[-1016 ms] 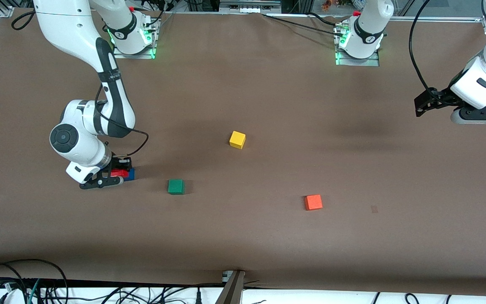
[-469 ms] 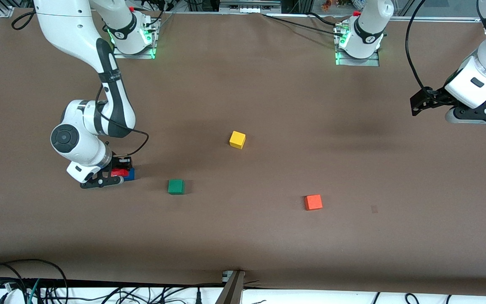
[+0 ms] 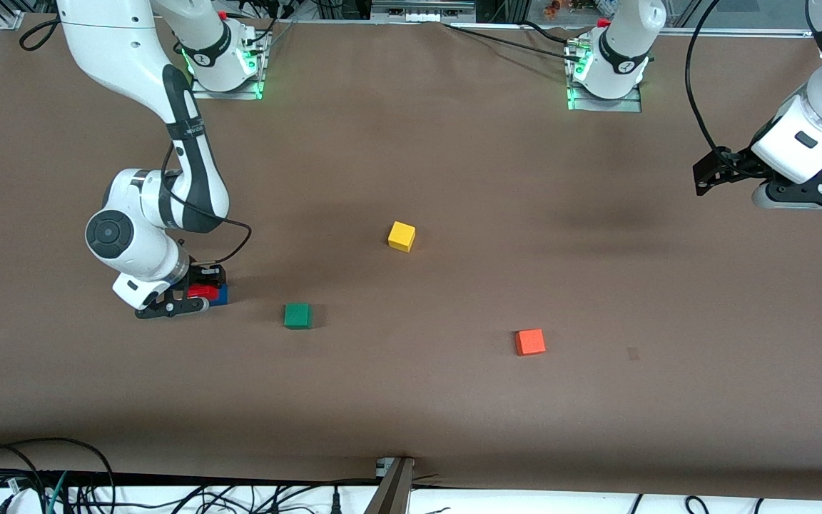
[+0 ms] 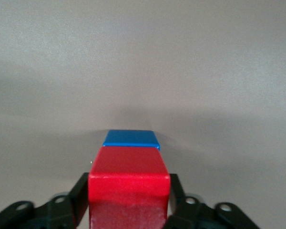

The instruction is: Pass red block to right arm, stack on blue

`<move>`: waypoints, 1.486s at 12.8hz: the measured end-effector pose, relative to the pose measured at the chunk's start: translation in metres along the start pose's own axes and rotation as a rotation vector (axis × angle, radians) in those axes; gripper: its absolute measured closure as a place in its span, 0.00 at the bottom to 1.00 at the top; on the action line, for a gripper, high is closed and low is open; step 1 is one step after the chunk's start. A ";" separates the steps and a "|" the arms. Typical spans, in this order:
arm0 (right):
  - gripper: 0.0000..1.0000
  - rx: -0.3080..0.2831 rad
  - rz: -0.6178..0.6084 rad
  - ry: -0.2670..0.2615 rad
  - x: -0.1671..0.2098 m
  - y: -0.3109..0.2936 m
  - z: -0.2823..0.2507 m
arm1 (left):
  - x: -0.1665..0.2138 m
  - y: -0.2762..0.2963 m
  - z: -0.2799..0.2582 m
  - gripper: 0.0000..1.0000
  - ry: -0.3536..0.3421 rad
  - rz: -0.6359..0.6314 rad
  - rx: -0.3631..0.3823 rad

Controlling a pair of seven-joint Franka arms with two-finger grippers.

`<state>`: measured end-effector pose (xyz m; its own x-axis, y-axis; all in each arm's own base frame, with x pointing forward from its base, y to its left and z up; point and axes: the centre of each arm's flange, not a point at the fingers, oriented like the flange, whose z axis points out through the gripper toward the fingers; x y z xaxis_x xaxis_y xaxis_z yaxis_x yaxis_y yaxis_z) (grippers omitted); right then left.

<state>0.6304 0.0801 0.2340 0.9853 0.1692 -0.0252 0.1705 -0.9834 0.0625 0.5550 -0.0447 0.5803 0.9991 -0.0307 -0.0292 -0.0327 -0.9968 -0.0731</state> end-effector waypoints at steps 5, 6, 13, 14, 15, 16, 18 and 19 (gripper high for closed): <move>0.00 -0.001 0.002 0.015 0.004 0.002 -0.006 | 0.000 0.002 0.000 0.00 0.000 0.003 0.000; 0.00 -0.001 0.003 0.020 0.006 0.003 -0.008 | 0.000 0.002 0.000 0.00 0.000 0.003 0.000; 0.00 0.045 -0.010 -0.051 0.032 0.002 -0.082 | 0.000 0.002 0.000 0.00 0.000 0.003 0.000; 0.00 0.049 -0.005 -0.070 0.033 0.007 -0.095 | 0.000 0.002 0.000 0.00 0.000 0.003 0.000; 0.00 0.054 0.003 -0.091 0.034 0.014 -0.109 | 0.000 0.002 0.000 0.00 0.000 0.003 0.000; 0.00 0.057 0.010 -0.107 0.034 0.021 -0.122 | 0.000 0.002 0.000 0.00 0.000 0.003 0.000; 0.00 0.067 0.024 -0.138 0.030 0.033 -0.150 | 0.000 0.002 0.000 0.00 0.000 0.003 0.000; 0.00 0.074 0.026 -0.149 0.029 0.036 -0.165 | 0.000 0.002 0.000 0.00 0.000 0.003 0.000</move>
<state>0.6670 0.0607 0.4003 0.9754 0.1373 -0.1726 0.1380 -0.9904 -0.0084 0.5549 -0.0465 0.5802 0.9990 -0.0333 -0.0293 -0.0354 -0.9967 -0.0731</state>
